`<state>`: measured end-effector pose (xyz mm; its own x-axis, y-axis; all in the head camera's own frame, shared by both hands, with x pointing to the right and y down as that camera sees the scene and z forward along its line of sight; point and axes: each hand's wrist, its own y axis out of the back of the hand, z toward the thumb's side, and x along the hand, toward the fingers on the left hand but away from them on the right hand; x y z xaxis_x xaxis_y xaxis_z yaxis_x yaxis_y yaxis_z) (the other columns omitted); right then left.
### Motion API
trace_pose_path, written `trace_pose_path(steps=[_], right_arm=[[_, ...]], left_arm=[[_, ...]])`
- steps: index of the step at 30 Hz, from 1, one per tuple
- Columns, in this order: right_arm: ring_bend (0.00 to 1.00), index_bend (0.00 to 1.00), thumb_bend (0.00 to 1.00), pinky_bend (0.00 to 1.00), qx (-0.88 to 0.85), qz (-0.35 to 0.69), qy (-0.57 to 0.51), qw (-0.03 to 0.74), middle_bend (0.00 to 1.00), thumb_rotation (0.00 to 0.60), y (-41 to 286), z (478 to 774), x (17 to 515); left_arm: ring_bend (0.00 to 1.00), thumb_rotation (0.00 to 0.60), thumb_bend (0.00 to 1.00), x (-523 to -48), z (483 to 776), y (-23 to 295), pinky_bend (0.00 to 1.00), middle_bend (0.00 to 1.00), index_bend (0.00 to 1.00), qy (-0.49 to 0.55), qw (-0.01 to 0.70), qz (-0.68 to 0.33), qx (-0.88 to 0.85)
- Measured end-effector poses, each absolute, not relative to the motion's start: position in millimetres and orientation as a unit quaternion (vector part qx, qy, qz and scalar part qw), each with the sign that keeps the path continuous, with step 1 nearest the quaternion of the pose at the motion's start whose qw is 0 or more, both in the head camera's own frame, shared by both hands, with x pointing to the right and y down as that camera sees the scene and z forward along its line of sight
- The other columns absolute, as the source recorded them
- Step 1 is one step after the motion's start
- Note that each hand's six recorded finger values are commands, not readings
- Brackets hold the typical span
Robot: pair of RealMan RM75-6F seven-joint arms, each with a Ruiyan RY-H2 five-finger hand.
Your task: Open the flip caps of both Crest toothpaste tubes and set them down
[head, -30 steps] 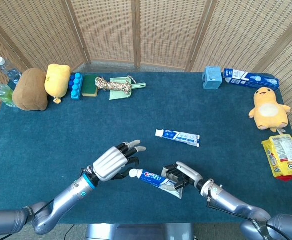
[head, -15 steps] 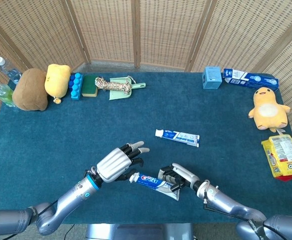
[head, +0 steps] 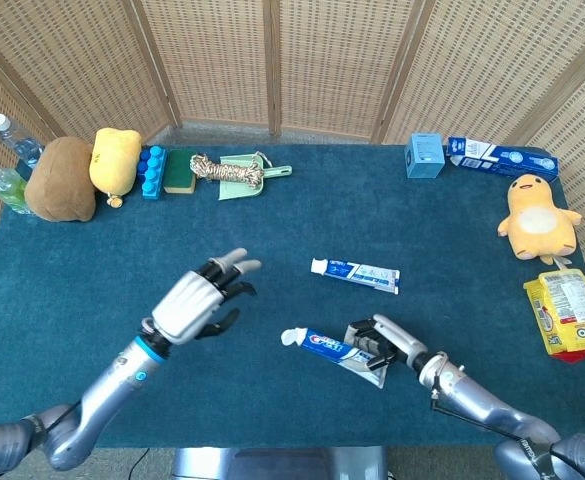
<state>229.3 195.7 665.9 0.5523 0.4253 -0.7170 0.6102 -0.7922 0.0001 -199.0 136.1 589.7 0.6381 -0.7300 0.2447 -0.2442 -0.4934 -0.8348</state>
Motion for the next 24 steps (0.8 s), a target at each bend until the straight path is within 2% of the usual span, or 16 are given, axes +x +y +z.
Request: trace_pose_path(steps=[2,6,9,11,13,15,19,24], right_arm=[[0.57,0.82,0.40,0.66,0.870,-0.376,0.297,0.118,0.66,0.600,194.4,667.6,236.4],[0.50,0.76,0.38,0.50,0.866,-0.393,0.294,0.099,0.61,0.600,192.0,671.9,252.7],[0.37,0.66,0.37,0.31,0.863,-0.402,0.293,0.087,0.53,0.600,191.0,675.1,262.7],[0.29,0.58,0.36,0.24,0.863,-0.403,0.295,0.081,0.46,0.600,190.7,676.5,266.8],[0.23,0.48,0.34,0.22,0.864,-0.401,0.297,0.072,0.40,0.591,190.8,677.5,270.1],[0.17,0.40,0.33,0.21,0.866,-0.397,0.297,0.067,0.32,0.554,191.7,678.0,271.4],[0.12,0.36,0.31,0.21,0.869,-0.395,0.293,0.057,0.28,0.489,194.3,678.8,274.6],[0.10,0.32,0.29,0.20,0.869,-0.393,0.297,0.049,0.26,0.478,193.1,675.1,278.8]], left_arm=[[0.06,0.600,0.44,-212.7,585.6,130.0,0.19,0.16,0.34,0.315,0.404,-0.312,-0.800],[0.06,0.600,0.44,-242.6,576.1,119.3,0.19,0.16,0.34,0.347,0.402,-0.335,-0.778],[0.06,0.600,0.44,-259.3,570.4,114.6,0.19,0.16,0.34,0.362,0.402,-0.348,-0.766],[0.06,0.600,0.44,-269.2,566.2,111.9,0.19,0.16,0.33,0.372,0.403,-0.356,-0.757],[0.06,0.600,0.44,-277.2,562.3,110.4,0.19,0.16,0.33,0.379,0.404,-0.361,-0.750],[0.06,0.600,0.44,-284.5,559.1,109.8,0.19,0.16,0.33,0.385,0.405,-0.367,-0.744],[0.06,0.600,0.44,-294.4,554.1,109.3,0.19,0.16,0.33,0.393,0.406,-0.375,-0.734],[0.06,0.600,0.44,-307.4,550.8,110.9,0.18,0.16,0.33,0.404,0.404,-0.386,-0.725]])
